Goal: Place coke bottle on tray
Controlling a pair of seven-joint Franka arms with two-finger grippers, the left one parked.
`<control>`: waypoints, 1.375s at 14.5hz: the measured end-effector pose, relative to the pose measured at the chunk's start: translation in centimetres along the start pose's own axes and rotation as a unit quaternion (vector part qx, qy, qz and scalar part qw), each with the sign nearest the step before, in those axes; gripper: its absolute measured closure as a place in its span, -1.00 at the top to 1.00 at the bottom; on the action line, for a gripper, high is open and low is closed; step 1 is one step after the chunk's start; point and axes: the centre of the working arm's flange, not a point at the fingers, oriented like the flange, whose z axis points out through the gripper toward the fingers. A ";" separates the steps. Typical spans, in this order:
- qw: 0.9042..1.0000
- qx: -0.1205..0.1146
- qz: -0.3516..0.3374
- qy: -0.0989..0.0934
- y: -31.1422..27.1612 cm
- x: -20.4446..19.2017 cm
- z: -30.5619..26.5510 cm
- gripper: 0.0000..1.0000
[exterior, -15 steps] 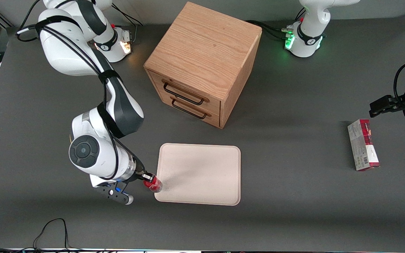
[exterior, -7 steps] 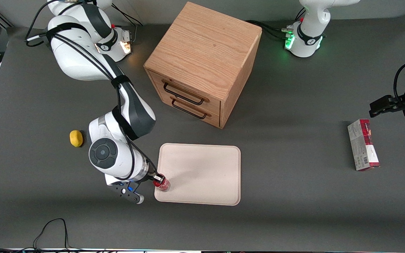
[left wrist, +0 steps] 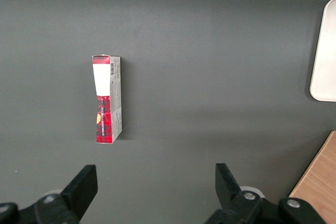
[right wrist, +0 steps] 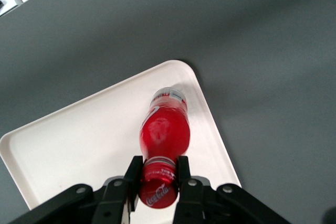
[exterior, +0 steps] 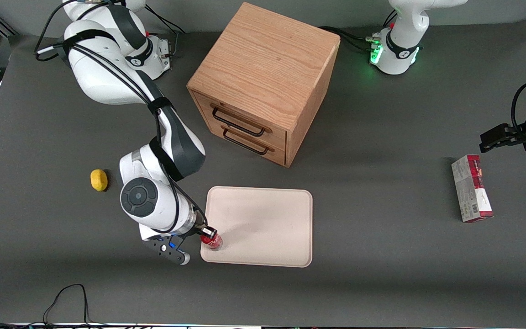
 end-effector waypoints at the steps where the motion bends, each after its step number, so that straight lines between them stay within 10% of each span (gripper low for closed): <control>1: 1.000 -0.001 0.000 -0.001 0.0 0.0 0.3 -0.37; 7: 1.000 -0.001 0.006 0.000 0.1 0.3 1.0 -0.31; 14: 1.000 0.003 0.007 0.004 0.0 0.4 0.5 1.00; 20: 1.000 0.004 0.007 0.004 0.0 0.4 0.5 1.00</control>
